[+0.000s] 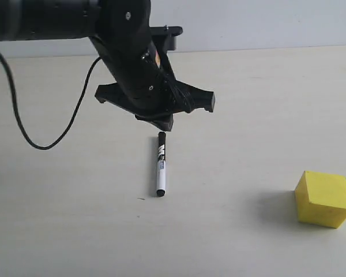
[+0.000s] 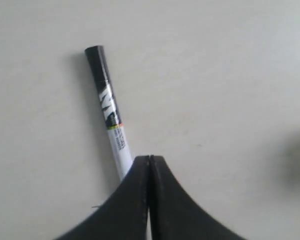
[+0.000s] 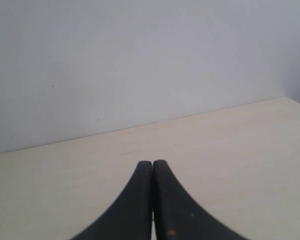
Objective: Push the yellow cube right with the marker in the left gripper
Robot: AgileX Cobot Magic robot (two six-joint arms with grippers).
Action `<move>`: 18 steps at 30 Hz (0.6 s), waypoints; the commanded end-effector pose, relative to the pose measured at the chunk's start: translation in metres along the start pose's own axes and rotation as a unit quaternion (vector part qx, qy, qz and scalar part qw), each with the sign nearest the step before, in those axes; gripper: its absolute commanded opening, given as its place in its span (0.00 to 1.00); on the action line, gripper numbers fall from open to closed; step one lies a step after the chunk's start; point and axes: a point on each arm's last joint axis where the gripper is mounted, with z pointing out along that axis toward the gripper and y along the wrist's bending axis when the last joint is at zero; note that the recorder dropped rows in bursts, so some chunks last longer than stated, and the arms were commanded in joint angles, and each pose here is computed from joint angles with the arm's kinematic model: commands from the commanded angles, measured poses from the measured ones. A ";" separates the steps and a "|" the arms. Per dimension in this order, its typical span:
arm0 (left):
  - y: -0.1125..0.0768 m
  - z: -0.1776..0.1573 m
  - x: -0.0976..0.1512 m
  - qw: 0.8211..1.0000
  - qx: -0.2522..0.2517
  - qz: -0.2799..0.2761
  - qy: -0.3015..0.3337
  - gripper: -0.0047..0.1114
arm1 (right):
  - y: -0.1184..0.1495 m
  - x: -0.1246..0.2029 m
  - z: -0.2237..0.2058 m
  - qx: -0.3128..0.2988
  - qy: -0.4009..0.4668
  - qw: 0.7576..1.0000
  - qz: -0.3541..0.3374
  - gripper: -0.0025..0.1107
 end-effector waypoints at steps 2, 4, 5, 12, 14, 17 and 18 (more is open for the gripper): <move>-0.006 -0.052 0.034 0.992 0.052 0.072 -0.092 0.04 | 0.000 0.001 0.000 0.003 -0.004 1.000 -0.002 0.02; -0.006 -0.068 0.051 0.989 0.066 0.084 -0.104 0.04 | 0.000 0.001 0.000 0.003 -0.004 1.000 -0.002 0.02; -0.005 -0.072 0.057 0.988 0.070 0.088 -0.107 0.04 | 0.000 0.001 0.000 0.003 -0.004 1.000 -0.002 0.02; -0.002 -0.095 0.066 0.983 0.086 0.093 -0.132 0.04 | 0.000 0.001 0.000 0.003 -0.004 1.000 -0.002 0.02; -0.002 -0.095 0.066 0.983 0.085 0.093 -0.131 0.04 | 0.000 0.001 0.000 0.003 -0.004 1.000 -0.002 0.02; -0.002 -0.094 0.065 0.982 0.079 0.108 -0.133 0.04 | 0.000 0.001 0.000 0.003 -0.004 1.000 -0.002 0.02; 0.002 -0.094 0.062 0.979 0.059 0.126 -0.147 0.04 | 0.000 0.001 0.000 0.003 -0.004 1.000 -0.002 0.02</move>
